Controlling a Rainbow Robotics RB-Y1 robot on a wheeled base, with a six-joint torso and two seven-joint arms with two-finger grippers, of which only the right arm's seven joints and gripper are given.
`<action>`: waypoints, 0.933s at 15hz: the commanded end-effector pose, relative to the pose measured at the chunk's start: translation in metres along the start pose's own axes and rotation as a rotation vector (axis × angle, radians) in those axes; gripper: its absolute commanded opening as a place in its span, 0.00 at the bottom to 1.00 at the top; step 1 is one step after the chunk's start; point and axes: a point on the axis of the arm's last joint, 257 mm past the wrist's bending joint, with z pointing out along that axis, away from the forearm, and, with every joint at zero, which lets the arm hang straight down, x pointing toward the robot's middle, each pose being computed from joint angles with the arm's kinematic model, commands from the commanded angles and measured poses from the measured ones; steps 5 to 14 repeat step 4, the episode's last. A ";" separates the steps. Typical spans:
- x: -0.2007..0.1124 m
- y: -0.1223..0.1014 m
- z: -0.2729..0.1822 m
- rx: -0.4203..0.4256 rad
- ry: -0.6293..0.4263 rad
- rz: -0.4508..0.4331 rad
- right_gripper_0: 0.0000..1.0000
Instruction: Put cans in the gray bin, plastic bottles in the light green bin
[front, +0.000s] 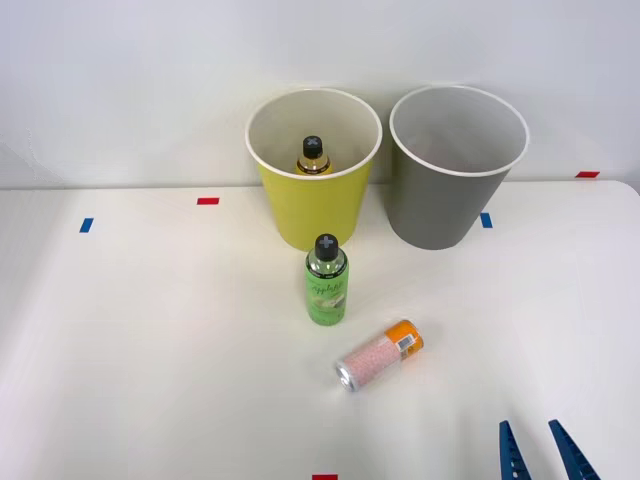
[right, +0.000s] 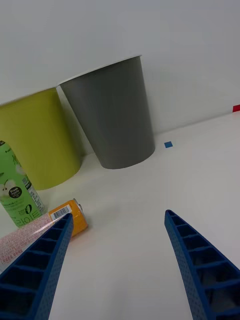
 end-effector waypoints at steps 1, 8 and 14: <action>0.000 0.000 0.000 0.000 0.000 0.000 0.62; 0.000 0.000 0.000 0.000 0.000 0.000 0.62; 0.000 0.000 0.000 0.000 0.000 0.000 0.62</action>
